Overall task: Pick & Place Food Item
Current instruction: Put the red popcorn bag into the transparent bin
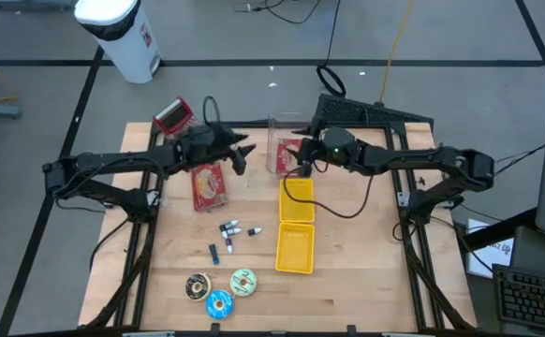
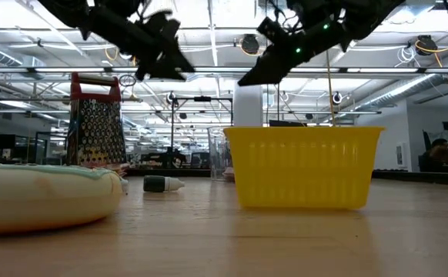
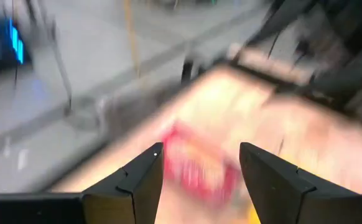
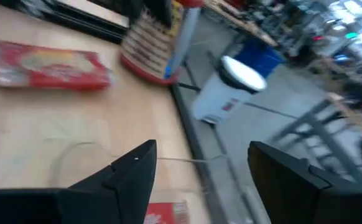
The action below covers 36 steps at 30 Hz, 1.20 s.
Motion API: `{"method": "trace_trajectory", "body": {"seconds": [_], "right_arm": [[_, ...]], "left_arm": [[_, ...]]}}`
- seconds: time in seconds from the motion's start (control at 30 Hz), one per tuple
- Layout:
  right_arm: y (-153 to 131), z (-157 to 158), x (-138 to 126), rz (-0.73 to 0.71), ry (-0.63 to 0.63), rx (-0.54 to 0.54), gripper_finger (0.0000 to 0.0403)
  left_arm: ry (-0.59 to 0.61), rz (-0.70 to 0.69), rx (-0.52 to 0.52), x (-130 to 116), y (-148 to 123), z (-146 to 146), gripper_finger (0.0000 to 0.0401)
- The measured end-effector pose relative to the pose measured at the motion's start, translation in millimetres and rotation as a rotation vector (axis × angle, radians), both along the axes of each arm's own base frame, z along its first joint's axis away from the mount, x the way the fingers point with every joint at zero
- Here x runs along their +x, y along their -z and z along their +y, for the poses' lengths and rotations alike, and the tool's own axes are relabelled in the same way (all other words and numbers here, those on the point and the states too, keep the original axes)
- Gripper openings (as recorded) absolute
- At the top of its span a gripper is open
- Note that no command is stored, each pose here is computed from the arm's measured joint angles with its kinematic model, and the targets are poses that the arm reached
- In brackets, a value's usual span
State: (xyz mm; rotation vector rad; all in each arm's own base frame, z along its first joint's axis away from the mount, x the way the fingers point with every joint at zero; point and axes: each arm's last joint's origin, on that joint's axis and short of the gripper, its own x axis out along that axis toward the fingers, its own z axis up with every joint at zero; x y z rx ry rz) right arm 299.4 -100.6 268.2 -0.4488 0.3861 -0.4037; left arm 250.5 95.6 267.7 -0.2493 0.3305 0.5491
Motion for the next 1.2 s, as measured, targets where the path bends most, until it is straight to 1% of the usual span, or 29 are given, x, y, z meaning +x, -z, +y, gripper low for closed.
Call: {"method": "trace_trajectory", "body": {"seconds": [0.13, 0.23, 0.37, 0.5, 0.6, 0.67, 0.77, 0.97, 1.03, 1.13, 1.2], "right_arm": [[-11.2, 4.4, -12.8, -0.016, -0.007, 0.043, 0.0232], [-12.8, 7.2, -21.5, -0.027, -0.006, 0.043, 0.0229], [-8.9, 11.0, -33.5, -0.045, -0.002, 0.054, 0.0228], [0.4, 14.5, -44.4, -0.048, 0.008, 0.089, 0.0227], [8.2, 16.3, -50.1, -0.062, 0.008, 0.087, 0.0227], [13.3, 17.2, -53.8, -0.082, 0.008, 0.081, 0.0226], [20.7, 18.0, -56.3, -0.099, 0.008, 0.076, 0.0226], [36.0, 19.8, -61.8, -0.1, 0.023, 0.139, 0.0226], [42.1, 20.5, -63.9, -0.09, 0.028, 0.157, 0.0226], [48.4, 21.3, -66.4, -0.084, 0.03, 0.163, 0.0226], [51.3, 21.7, -67.9, -0.1, 0.03, 0.162, 0.0226]], "left_arm": [[-0.155, 0.184, -0.201, -15.5, 21.5, -4.0, 0.0212], [-0.298, 0.271, -0.297, -25.8, 37.8, -10.9, 0.0212], [-0.439, 0.312, -0.36, -37.7, 65.1, -22.5, 0.0212], [-0.534, 0.304, -0.476, -53.7, 89.9, -30.3, 0.0212], [-0.616, 0.304, -0.543, -63.3, 102.2, -32.9, 0.0211], [-0.663, 0.319, -0.548, -67.5, 104.8, -33.4, 0.0211], [-0.735, 0.34, -0.52, -72.9, 106.1, -33.2, 0.0211], [-0.8, 0.347, -0.491, -77.3, 106.8, -33.6, 0.0211], [-0.825, 0.368, -0.481, -80.4, 107.6, -33.9, 0.0211], [-0.87, 0.406, -0.478, -85.9, 109.3, -34.2, 0.0211], [-0.886, 0.406, -0.475, -85.5, 111.0, -32.7, 0.0211]]}}
